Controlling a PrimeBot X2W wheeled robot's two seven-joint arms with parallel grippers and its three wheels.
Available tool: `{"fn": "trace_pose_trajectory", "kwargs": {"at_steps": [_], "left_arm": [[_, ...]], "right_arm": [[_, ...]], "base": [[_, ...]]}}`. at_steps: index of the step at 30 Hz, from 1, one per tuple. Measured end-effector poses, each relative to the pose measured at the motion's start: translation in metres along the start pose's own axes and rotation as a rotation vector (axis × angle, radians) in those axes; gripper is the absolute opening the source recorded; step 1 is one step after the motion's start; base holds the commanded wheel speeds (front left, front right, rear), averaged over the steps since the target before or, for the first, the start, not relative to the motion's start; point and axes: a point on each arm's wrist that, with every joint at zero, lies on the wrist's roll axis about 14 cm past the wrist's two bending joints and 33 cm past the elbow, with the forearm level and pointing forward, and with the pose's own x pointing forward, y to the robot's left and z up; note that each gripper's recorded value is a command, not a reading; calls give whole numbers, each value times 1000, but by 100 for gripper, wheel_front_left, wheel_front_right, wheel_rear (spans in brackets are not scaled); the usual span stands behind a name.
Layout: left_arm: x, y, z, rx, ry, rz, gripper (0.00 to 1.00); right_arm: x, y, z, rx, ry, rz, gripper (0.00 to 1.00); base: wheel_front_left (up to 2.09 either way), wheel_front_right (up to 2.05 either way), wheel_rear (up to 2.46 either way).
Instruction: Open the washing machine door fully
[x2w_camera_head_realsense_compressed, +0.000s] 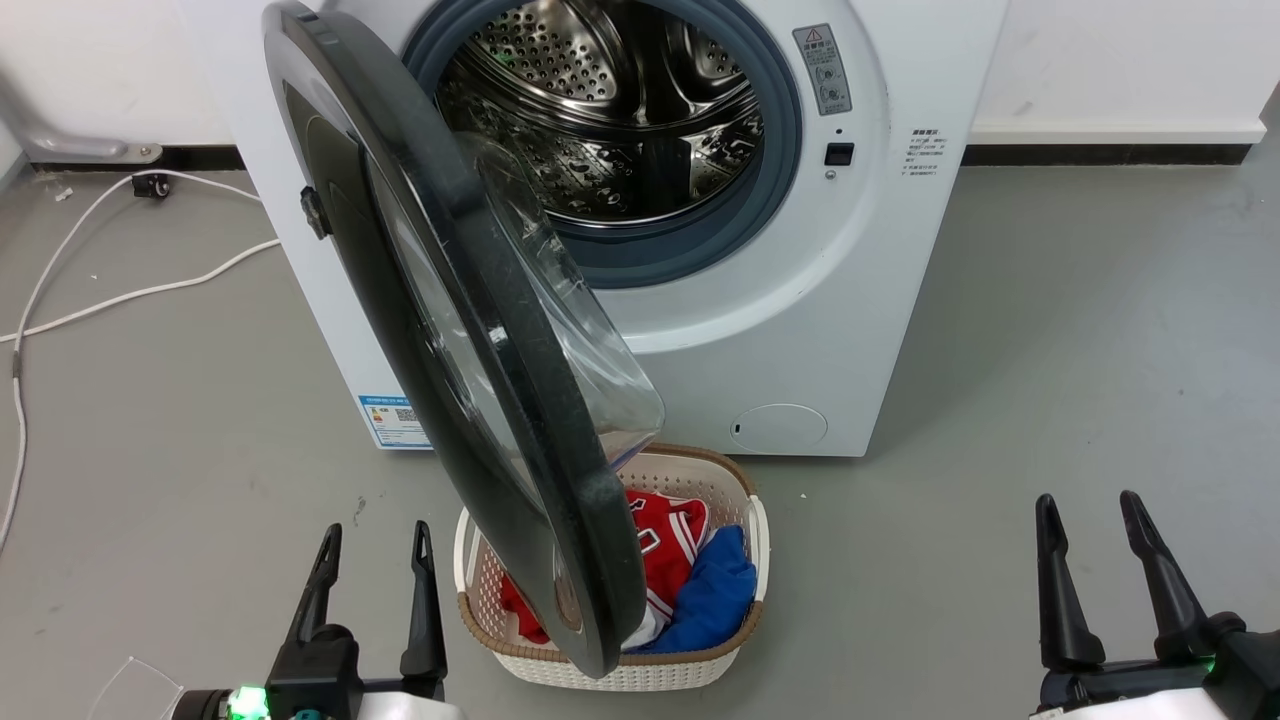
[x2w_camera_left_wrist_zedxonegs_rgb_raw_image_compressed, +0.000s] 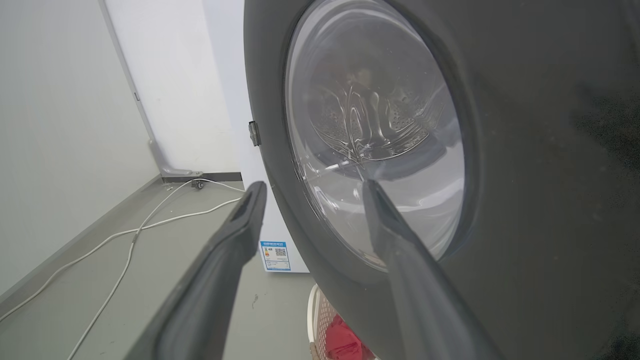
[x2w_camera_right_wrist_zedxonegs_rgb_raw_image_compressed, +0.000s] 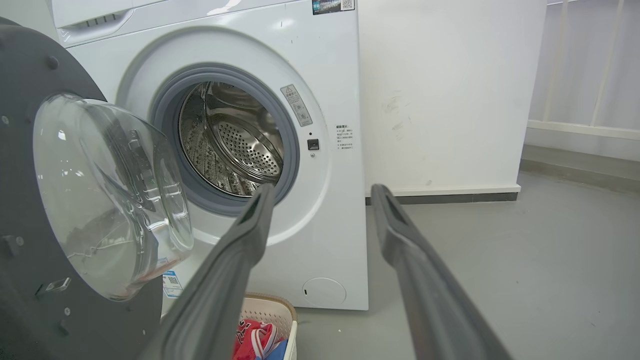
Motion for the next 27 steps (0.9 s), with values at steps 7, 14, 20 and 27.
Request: {"fn": "trace_pose_trajectory", "kwargs": {"at_steps": [7,14,20,27], "left_arm": [[0,1,0,-1,1,3,100],[-1,3,-4,-6,14,10,0],[1,15,1,3,-2,51,0],[18,31,41,50,-134,80,0]], "right_arm": [[-1,3,-2,-4,7,8,100],[-1,4,-2,-6,8,13,100],[0,4,-1,-5,5,14,100],[1,5,-3,-3,9,16,100]], "base": [[0,0,0],[0,0,0],[0,0,0],[0,0,0]]}}
